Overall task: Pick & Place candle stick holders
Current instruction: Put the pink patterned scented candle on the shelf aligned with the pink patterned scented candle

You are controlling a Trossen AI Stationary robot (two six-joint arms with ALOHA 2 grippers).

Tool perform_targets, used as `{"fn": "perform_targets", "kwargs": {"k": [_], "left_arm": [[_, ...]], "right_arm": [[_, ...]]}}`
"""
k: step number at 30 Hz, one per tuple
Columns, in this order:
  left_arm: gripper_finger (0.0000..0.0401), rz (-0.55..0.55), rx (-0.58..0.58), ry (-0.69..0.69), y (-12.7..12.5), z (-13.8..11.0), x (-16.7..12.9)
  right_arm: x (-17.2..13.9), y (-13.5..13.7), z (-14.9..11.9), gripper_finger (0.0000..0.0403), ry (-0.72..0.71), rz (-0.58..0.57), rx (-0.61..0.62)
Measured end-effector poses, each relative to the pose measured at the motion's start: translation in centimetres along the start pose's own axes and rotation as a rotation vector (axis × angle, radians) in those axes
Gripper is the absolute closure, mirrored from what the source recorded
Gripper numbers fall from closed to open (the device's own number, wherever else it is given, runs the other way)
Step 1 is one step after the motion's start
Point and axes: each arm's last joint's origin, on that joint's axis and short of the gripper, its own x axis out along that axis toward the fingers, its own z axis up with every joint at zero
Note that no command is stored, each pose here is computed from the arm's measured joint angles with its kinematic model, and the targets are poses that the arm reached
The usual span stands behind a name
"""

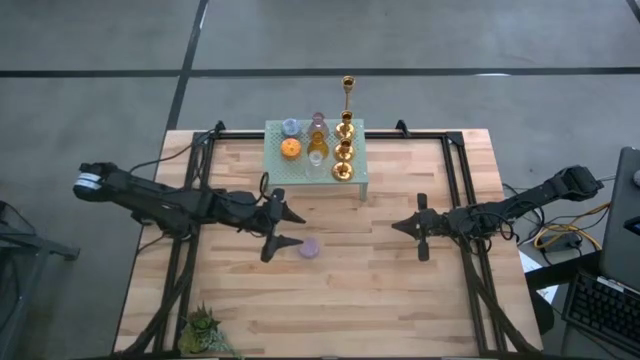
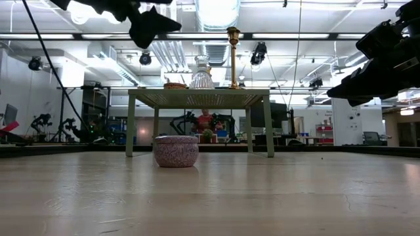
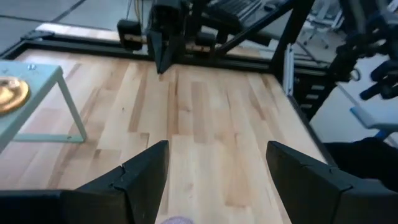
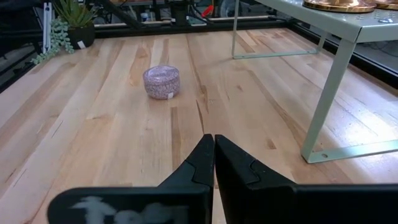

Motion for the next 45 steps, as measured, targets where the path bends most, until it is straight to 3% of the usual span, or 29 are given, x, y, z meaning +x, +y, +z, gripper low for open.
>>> {"fn": "perform_targets", "kwargs": {"k": [6, 10, 14, 21, 45], "left_arm": [[0.0128, 0.003, 0.014, 0.052, -0.9, -0.3, 1.2], [0.0121, 0.078, 0.016, 0.182, -1.0, -0.1, 2.0], [0.0085, 0.169, 0.026, 0.272, -0.9, -0.3, 3.0], [0.0022, 0.16, 0.05, 0.324, -1.2, -1.0, 4.3], [0.002, 0.17, 0.069, 0.388, -1.0, -2.1, 5.2]], "right_arm": [[0.0, 0.0, 0.0, 0.0394, 0.0, 0.0, 0.0], [0.0, 0.0, 0.0, 0.0394, 0.0, 0.0, 0.0], [0.0, 0.0, 0.0, 0.0394, 0.0, 0.0, 0.0], [0.0, 0.0, 0.0, 0.0394, 0.0, 0.0, 0.0], [0.0, 0.0, 0.0, 0.0394, 0.0, 0.0, 0.0]]}}
